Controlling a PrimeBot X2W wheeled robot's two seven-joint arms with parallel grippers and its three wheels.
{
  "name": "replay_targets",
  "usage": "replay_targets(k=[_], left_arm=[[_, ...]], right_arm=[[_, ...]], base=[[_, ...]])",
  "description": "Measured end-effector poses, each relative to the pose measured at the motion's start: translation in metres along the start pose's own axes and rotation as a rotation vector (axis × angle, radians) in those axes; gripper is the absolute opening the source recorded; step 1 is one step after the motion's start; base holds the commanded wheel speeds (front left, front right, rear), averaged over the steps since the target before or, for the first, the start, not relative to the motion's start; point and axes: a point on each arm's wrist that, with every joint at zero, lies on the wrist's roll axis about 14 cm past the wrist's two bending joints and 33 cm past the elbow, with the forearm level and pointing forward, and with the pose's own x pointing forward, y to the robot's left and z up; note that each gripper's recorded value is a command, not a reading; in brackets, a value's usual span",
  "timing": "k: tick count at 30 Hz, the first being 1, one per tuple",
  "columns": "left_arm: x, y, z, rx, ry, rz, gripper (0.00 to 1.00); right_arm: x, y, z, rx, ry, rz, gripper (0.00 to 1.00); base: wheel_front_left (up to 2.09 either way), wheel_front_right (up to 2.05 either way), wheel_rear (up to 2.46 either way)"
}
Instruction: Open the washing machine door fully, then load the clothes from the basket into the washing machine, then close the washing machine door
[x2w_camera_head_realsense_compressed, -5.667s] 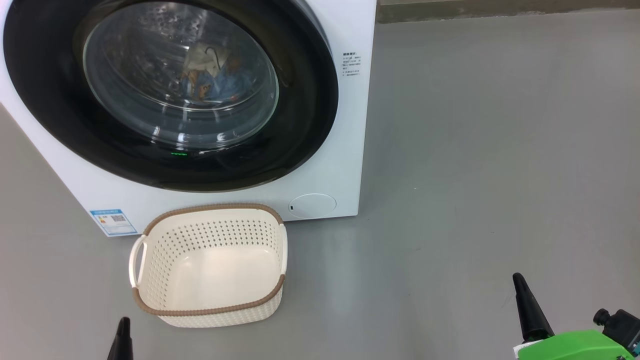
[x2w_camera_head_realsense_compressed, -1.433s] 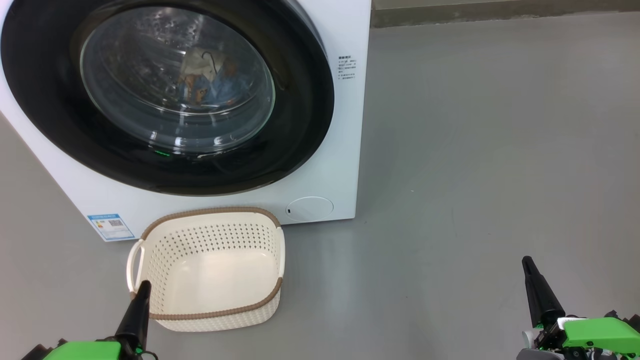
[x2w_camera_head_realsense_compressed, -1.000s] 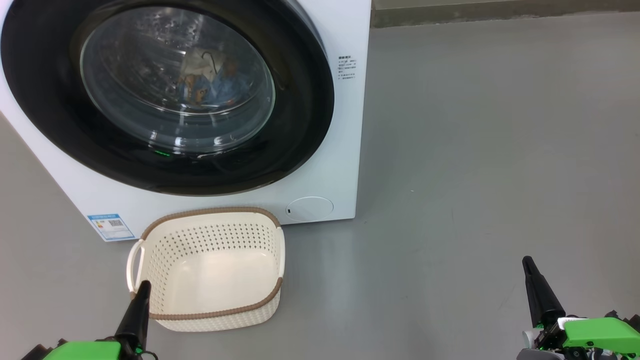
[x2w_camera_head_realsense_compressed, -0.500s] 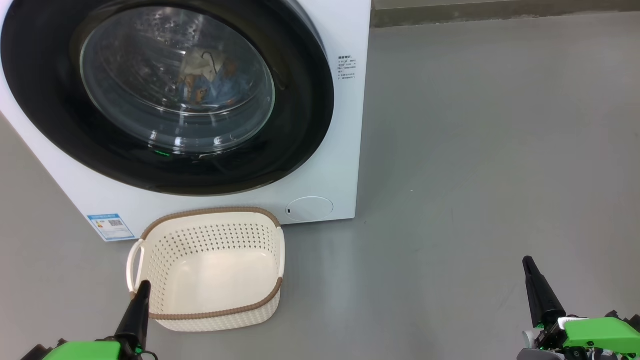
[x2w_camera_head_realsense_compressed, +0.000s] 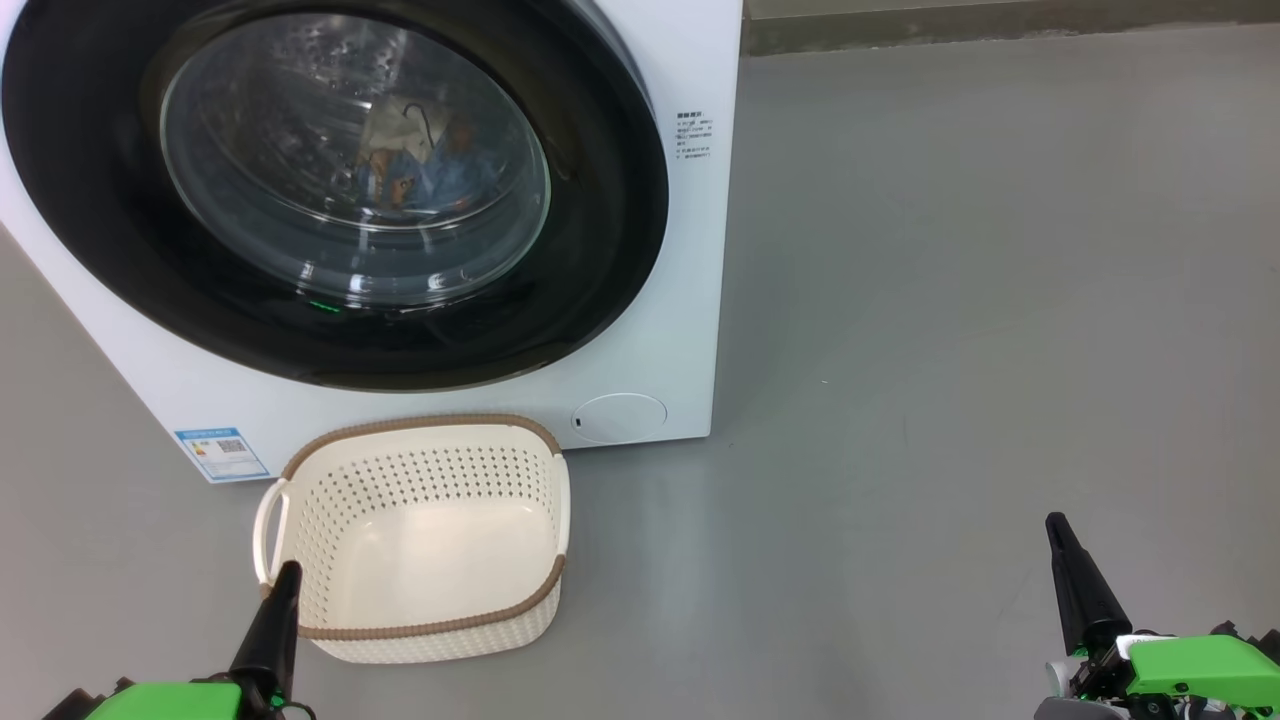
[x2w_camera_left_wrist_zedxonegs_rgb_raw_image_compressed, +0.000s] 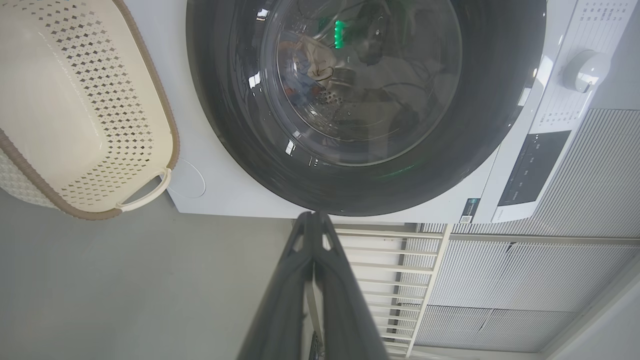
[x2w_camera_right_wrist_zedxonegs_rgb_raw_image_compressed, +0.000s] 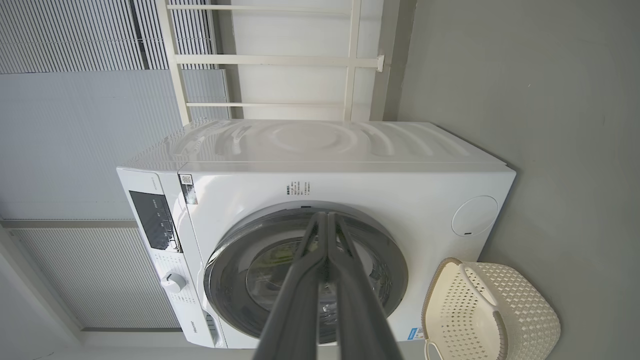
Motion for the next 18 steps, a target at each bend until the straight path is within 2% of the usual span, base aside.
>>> replay_targets(k=[18], left_arm=[[0.0,0.0,0.0001,0.0,0.0,0.0,0.0]], right_arm=[[0.0,0.0,0.0001,0.0,0.0,0.0,0.0]], base=[[0.0,0.0,0.0]])
